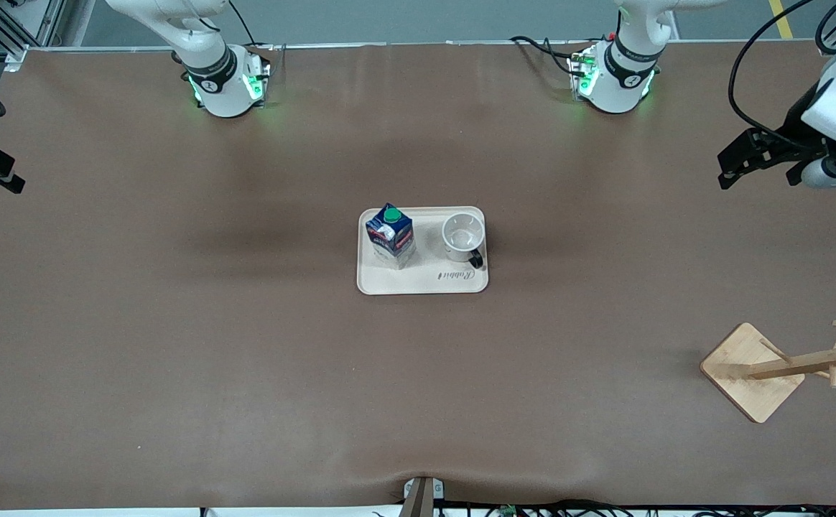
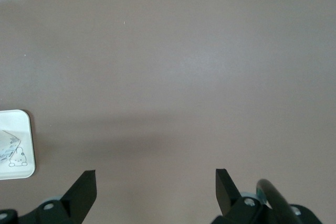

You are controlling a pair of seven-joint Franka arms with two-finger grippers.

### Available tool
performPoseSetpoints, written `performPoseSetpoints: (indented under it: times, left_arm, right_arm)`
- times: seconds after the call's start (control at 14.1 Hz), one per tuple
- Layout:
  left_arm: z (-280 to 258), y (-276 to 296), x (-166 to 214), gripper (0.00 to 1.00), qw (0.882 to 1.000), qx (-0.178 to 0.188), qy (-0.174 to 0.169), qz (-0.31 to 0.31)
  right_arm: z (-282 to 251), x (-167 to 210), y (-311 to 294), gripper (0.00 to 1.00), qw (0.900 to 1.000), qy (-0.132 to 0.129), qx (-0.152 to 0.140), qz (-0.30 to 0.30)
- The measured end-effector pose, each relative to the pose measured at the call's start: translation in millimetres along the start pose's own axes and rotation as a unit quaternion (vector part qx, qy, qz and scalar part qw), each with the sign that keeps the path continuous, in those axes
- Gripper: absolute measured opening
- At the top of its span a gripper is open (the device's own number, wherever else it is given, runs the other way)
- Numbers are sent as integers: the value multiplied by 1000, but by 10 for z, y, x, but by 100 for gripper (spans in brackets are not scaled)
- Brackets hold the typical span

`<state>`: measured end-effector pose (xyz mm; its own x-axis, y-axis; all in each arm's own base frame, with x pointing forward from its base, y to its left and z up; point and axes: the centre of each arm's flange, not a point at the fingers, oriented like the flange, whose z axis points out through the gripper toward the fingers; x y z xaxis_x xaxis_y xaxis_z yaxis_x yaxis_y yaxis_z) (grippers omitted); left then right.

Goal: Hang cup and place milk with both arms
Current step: 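Move the left gripper over the white mug on the tray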

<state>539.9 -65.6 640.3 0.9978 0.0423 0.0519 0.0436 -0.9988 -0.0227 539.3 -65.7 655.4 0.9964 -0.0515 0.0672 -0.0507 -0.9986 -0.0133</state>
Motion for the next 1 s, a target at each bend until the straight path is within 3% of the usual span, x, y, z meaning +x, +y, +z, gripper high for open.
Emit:
performPoseSetpoints:
  times: [0.21, 0.5, 0.71, 1.0]
  left_arm:
    - [231, 59, 91, 100, 1000, 1, -21, 5]
    - [949, 469, 294, 100, 998, 0, -63, 11]
    - [1550, 842, 319, 100, 998, -8, -55, -17]
    - [2081, 1607, 14, 100, 995, -16, -60, -76]
  right_arm:
    - [-7, 12, 17, 100, 1000, 5, 0, 1]
    - [-6, 14, 22, 100, 1000, 6, -1, 2]
    - [-27, 15, 22, 100, 1000, 8, -1, 2]
    - [-48, 6, 20, 100, 1000, 6, -1, 2]
